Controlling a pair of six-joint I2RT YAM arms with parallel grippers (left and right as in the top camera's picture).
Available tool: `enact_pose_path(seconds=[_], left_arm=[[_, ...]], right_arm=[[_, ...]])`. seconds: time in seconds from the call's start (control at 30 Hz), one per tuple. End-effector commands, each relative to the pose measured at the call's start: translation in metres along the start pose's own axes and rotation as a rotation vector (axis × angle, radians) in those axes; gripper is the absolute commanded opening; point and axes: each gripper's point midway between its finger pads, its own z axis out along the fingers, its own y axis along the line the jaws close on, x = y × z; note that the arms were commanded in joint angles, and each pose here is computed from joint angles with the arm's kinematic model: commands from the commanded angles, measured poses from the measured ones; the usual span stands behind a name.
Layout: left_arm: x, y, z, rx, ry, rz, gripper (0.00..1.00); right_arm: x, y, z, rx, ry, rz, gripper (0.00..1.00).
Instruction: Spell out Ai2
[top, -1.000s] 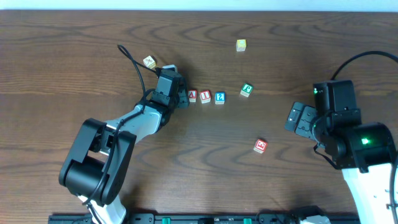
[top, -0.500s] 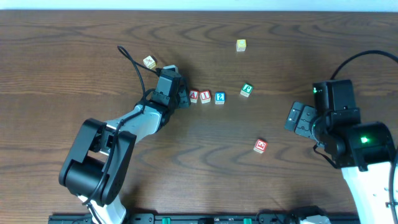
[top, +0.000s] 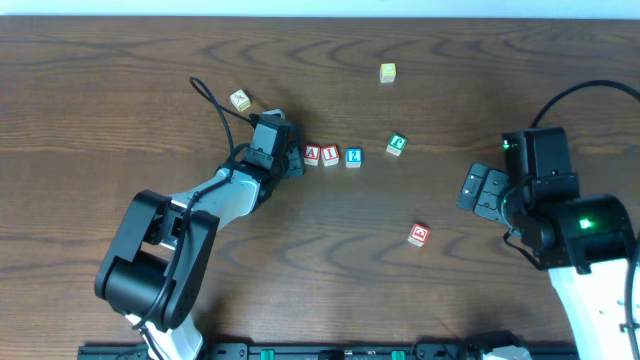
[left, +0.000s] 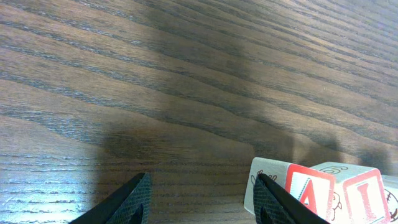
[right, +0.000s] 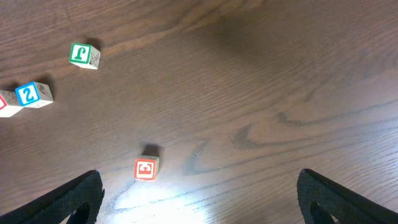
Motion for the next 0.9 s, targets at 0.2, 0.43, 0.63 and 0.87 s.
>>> enact_pose_path(seconds=[0.2, 0.43, 0.63, 0.87], left_arm=[[-0.002, -0.003, 0.004, 0.01, 0.0, -0.024, 0.55], [-0.002, -0.009, 0.003, 0.041, 0.007, -0.034, 0.56], [-0.003, -0.011, 0.003, 0.049, 0.0, -0.033, 0.59], [-0.003, -0.015, 0.003, 0.059, -0.003, -0.027, 0.6]], right_arm=[[-0.002, -0.004, 0.001, 0.022, -0.003, -0.004, 0.99], [-0.002, -0.004, 0.001, 0.022, -0.003, -0.003, 0.99], [-0.001, -0.004, 0.001, 0.023, -0.003, -0.004, 0.99], [-0.001, -0.004, 0.001, 0.023, -0.002, -0.004, 0.99]])
